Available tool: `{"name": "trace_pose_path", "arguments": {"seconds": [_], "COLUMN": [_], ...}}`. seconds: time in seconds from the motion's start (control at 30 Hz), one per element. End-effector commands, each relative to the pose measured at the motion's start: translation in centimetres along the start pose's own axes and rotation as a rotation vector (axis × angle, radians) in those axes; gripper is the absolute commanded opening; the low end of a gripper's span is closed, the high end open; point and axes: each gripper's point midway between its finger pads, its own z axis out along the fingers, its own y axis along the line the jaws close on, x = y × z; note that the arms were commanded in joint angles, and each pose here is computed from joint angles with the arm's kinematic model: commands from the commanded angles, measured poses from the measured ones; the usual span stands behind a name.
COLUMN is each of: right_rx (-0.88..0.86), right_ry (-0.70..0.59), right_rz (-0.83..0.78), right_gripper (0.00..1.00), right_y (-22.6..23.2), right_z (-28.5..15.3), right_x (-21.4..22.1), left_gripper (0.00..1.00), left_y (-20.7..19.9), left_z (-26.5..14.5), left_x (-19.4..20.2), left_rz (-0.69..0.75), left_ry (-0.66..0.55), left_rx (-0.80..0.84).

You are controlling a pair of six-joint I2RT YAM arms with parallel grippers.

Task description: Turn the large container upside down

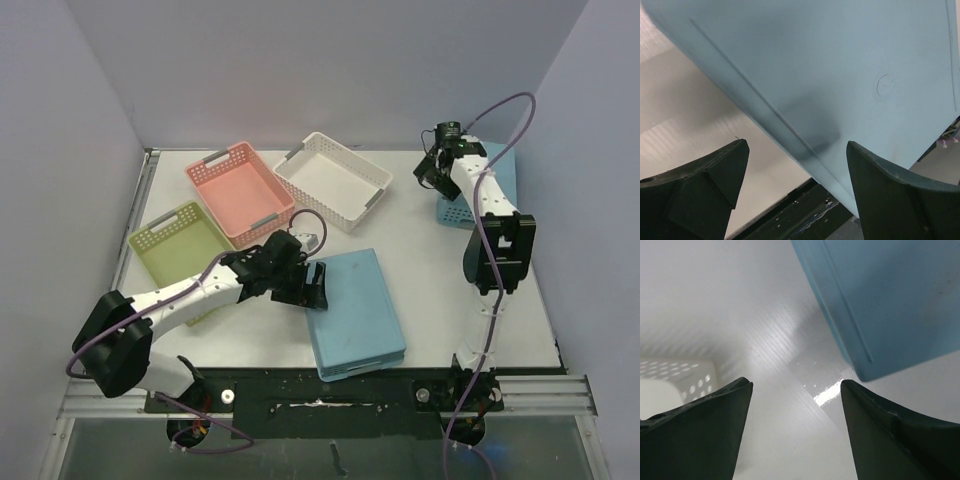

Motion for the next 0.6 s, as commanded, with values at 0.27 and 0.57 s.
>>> {"name": "trace_pose_path", "arguments": {"seconds": [0.27,0.57], "right_rx": [-0.671,-0.526], "right_ry": [-0.189,-0.181], "right_rz": [-0.046,-0.137], "right_gripper": [0.77,0.78], "right_y": [0.9,-4.9], "right_z": [-23.6,-27.2], "right_x": [1.0,2.2], "left_gripper": [0.79,0.73], "left_y": [-8.4,-18.1], "left_z": [4.1,8.3], "left_x": [-4.7,-9.8], "left_rz": [0.045,0.001], "left_ry": [-0.042,-0.041], "left_rx": [0.3,0.612]}}
